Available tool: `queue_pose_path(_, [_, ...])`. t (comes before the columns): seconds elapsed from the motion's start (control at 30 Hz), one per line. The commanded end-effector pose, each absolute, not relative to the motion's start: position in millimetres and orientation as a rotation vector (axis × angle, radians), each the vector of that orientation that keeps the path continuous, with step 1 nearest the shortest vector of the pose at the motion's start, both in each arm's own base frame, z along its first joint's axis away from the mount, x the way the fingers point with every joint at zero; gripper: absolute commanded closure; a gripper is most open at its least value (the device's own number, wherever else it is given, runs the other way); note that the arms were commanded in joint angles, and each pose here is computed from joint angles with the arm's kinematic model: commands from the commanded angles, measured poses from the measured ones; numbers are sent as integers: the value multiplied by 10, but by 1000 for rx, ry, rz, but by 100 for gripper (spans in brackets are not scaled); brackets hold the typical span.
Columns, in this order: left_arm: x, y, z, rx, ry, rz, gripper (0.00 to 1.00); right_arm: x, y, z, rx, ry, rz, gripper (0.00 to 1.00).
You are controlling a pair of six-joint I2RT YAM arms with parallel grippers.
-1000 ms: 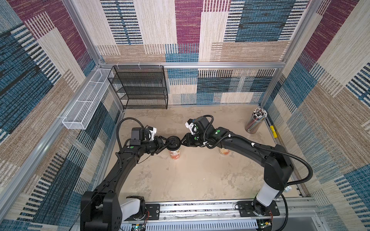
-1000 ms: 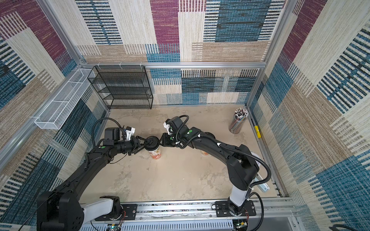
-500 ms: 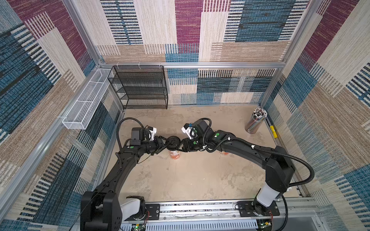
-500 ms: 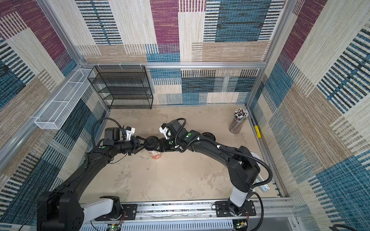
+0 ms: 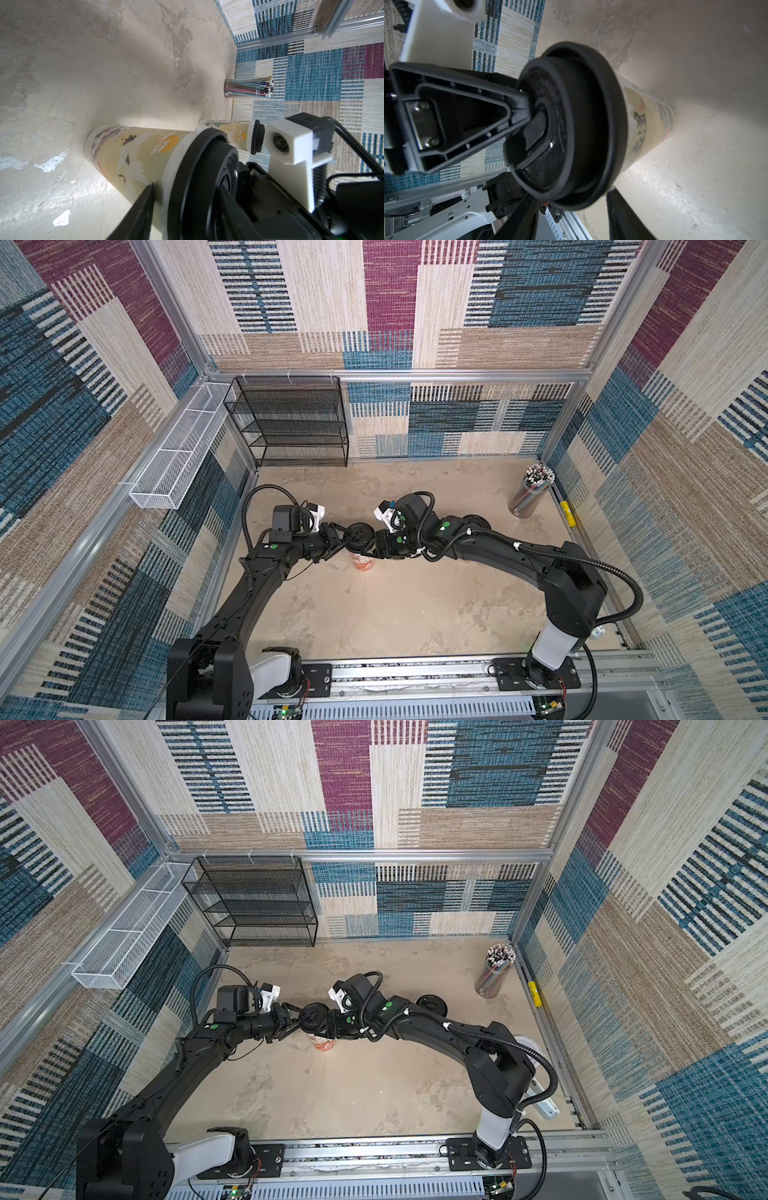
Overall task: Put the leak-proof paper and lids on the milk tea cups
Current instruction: Secure the cup lid on the cup.
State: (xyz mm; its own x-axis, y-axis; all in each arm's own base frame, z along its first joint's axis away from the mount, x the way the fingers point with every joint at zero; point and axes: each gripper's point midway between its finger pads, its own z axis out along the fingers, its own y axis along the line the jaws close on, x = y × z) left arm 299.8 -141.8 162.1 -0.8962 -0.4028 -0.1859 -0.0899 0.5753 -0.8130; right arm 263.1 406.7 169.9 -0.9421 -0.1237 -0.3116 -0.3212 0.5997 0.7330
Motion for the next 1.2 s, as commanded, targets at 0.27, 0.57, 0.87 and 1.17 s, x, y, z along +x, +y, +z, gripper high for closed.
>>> queue_pose_path(0.27, [2351, -1059, 830, -766, 2836, -877, 51, 2784, 3726, 1238, -104, 2757, 921, 48])
queue_pose_path(0.57, [2367, -1053, 827, -775, 2829, -870, 51, 2763, 3572, 1003, -92, 2829, 758, 50])
queue_pose_path(0.87, [2436, -1084, 938, -744, 2797, -906, 49, 2817, 4019, 2243, -331, 2427, 1216, 40])
queue_pose_path(1.17, [2568, -1167, 1249, -673, 2700, -1002, 37, 2910, 3803, 2447, -307, 2382, 1222, 32])
